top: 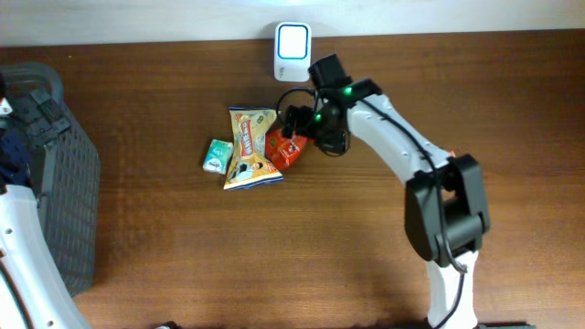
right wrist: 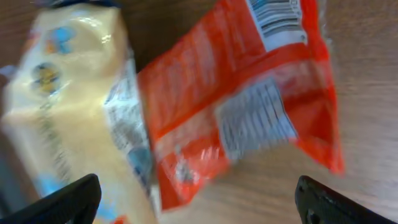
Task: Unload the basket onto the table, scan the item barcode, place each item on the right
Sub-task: 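Move the right gripper to the red bag and grasp it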
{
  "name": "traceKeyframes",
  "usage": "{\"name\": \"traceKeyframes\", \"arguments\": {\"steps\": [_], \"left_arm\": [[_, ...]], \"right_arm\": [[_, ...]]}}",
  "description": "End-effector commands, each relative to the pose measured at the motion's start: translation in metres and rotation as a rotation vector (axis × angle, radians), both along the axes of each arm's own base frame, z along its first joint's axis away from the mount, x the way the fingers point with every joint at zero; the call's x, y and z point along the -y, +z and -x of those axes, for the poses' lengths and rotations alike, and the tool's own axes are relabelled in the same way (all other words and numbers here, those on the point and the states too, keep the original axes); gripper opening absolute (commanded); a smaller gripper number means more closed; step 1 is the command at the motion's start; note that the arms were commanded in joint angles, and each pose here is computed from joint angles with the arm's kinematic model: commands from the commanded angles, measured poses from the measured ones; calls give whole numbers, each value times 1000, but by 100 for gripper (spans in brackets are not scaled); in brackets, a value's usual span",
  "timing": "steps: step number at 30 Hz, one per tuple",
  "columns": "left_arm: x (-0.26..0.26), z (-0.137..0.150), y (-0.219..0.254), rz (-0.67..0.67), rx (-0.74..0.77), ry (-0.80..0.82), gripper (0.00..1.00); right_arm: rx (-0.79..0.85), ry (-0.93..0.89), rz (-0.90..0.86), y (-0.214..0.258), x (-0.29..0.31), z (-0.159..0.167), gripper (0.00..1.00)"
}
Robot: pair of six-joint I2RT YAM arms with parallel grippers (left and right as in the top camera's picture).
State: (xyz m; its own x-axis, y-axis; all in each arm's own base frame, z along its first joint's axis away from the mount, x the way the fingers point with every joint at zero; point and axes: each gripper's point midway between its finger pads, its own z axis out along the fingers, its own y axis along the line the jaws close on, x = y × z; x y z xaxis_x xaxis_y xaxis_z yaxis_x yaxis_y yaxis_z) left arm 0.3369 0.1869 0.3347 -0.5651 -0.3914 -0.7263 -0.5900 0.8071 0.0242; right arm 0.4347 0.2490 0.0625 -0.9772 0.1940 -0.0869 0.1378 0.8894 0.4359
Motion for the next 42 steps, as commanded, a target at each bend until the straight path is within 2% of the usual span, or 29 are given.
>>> {"name": "traceKeyframes", "arguments": {"steps": [1,3,4,7,9,12,16,18,22,24,26,30,32,36,42], "left_arm": [[-3,0,0,3,2,13,99],[-3,0,0,3,2,13,99],[-3,0,-1,3,2,13,99],[-3,0,0,3,2,13,99],[-3,0,0,3,2,13,99],[-3,0,0,3,2,13,99],[-3,0,-1,3,2,13,99],[-3,0,0,3,2,13,99],[-3,0,0,3,2,13,99],[-3,0,0,3,2,13,99],[-3,0,0,3,2,13,99],[-3,0,-1,3,2,13,99],[-3,0,0,3,2,13,99],[-3,0,0,3,2,13,99],[-3,0,0,3,2,13,99]], "right_arm": [[-70,-78,48,-38,-2,2,100],[-88,-77,55,-52,-5,4,99],[-96,-74,60,-59,-6,5,93],[-76,-27,70,-61,-3,3,57],[-45,19,74,-53,5,0,44],[-13,106,101,-40,27,-2,40],[15,257,147,-31,69,-1,40],[16,337,164,-32,92,1,44],[86,639,166,-32,119,9,61],[100,742,172,-32,126,15,71],[103,804,187,-30,135,17,75],[103,705,227,-3,151,0,78],[122,570,222,25,153,-17,78],[190,437,56,64,120,-35,69],[198,389,-41,48,56,-40,67]]}}
